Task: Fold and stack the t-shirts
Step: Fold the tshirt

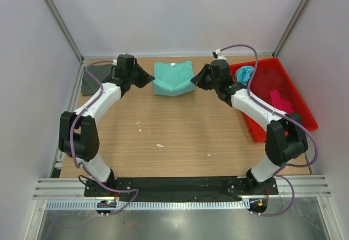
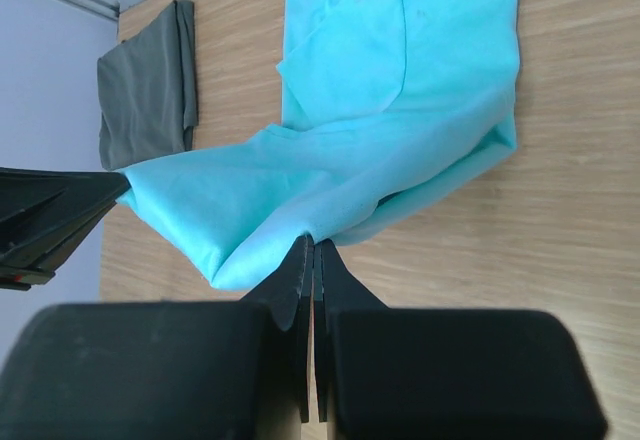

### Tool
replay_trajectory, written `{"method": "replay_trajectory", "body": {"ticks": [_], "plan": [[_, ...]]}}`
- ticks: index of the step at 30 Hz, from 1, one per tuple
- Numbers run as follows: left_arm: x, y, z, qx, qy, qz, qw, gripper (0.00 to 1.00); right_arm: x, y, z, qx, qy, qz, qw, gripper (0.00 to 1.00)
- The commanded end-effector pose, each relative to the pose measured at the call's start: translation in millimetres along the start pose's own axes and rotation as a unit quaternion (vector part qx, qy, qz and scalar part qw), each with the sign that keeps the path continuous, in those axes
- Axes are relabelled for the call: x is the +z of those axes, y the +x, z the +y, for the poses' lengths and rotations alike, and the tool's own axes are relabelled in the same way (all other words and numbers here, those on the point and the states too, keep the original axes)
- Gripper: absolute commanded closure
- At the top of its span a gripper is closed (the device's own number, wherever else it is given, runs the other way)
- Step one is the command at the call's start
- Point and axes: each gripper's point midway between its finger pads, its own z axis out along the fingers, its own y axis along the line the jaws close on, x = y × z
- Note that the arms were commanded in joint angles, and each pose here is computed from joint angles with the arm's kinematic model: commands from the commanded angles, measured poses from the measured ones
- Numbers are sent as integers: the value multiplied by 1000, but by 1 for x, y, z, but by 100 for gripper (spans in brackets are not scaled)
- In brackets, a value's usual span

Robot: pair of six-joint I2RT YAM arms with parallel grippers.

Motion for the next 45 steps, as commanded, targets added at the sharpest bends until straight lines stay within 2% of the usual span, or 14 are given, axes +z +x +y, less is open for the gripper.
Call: {"method": "replay_trajectory", "body": {"ticks": [1,2,7,14,21,23,26,33,34,39,45], "plan": [[-22,6,-5,-3,26,2,1000,100,-34,-12,19,3,-26,-16,1000,99],[-31,8,-6,-2,31,1,1000,100,-47,-14,22,6,-32,-23,999,99],[-58,54,21,16,21,41,999,100,-82,37,-3,21,-23,25,999,99],[-109,153,61,46,20,122,991,100,-146,124,-40,42,-8,79,996,99],[-140,217,103,43,-12,162,986,100,-186,196,-66,71,13,134,988,99],[-144,227,114,43,-25,169,984,100,-194,196,-68,78,12,117,990,99],[-153,229,111,40,-15,167,985,100,-206,191,-61,85,-2,107,991,99],[-153,201,89,71,-23,115,991,100,-213,154,-47,37,6,67,997,99],[-154,194,75,73,-15,106,991,100,-212,152,-46,30,9,65,997,99],[-140,177,56,94,-24,99,990,100,-202,128,-33,4,15,34,999,99],[-110,146,22,85,-6,99,991,100,-179,74,-12,-51,33,-28,998,99]]}}
